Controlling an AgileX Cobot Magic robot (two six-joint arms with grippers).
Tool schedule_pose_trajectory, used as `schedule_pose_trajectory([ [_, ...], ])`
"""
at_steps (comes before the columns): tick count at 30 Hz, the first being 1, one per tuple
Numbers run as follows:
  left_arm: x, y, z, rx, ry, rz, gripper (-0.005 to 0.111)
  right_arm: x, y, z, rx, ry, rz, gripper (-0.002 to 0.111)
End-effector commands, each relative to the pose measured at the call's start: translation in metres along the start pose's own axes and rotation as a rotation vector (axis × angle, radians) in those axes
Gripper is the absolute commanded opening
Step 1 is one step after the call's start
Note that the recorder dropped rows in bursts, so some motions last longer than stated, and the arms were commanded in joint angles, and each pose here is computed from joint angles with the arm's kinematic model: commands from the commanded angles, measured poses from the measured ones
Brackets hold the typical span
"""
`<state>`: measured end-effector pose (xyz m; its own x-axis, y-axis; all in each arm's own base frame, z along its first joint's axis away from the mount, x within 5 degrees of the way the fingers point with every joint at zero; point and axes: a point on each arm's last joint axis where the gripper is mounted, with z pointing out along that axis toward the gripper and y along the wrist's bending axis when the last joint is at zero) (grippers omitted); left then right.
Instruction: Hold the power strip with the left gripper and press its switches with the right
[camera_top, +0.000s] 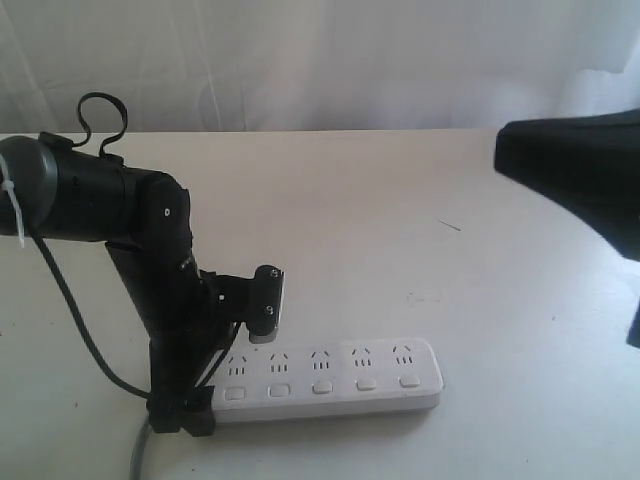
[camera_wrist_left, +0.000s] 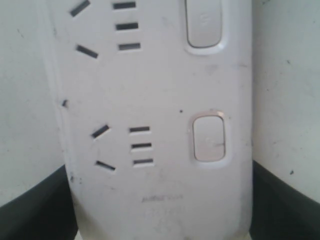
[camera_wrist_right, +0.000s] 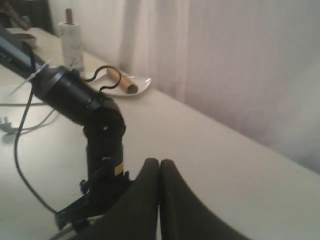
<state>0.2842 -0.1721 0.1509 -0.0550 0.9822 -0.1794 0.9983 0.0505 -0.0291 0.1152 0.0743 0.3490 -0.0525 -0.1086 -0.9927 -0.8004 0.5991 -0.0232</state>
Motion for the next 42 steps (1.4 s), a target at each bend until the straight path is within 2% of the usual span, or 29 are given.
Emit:
schedule_pose_trajectory([
  [1,0.001,-0.004,0.009,0.055,0.020,0.001,0.000,0.004,-0.006,0.010,-0.064,0.048,0.031,0.000],
  [7,0.001,-0.004,0.009,0.055,0.020,0.003,0.000,0.004,-0.014,0.016,-0.044,0.059,0.039,0.000],
  [11,0.002,-0.004,0.009,0.054,0.023,0.006,0.000,0.011,-0.026,0.038,0.010,0.102,0.008,0.000],
  [15,0.002,-0.004,0.009,0.055,0.024,0.006,0.000,0.040,-0.021,0.086,-0.049,0.243,0.031,0.000],
  [18,0.002,-0.004,0.009,0.055,0.024,0.006,0.000,0.069,0.004,0.125,-0.101,0.375,-0.007,0.000],
  [21,0.002,-0.004,0.009,0.055,0.024,0.008,0.000,0.097,0.015,0.150,-0.051,0.487,-0.058,0.000],
  [25,0.002,-0.004,0.009,0.059,0.029,0.011,0.000,0.112,0.011,0.158,0.035,0.542,0.049,0.000],
  [28,0.006,-0.004,0.015,0.068,0.061,0.019,0.000,0.113,0.009,0.158,0.055,0.543,0.056,0.000],
  [32,0.013,0.008,0.017,-0.062,0.144,-0.056,0.000,0.114,0.010,0.159,0.052,0.549,0.057,0.000],
  [37,0.012,0.012,0.017,-0.102,0.124,-0.059,0.000,0.123,0.008,0.161,0.063,0.580,0.064,0.000],
  [42,0.007,0.009,0.018,-0.099,0.128,-0.028,0.000,0.154,0.008,0.173,0.063,0.692,0.103,0.000],
])
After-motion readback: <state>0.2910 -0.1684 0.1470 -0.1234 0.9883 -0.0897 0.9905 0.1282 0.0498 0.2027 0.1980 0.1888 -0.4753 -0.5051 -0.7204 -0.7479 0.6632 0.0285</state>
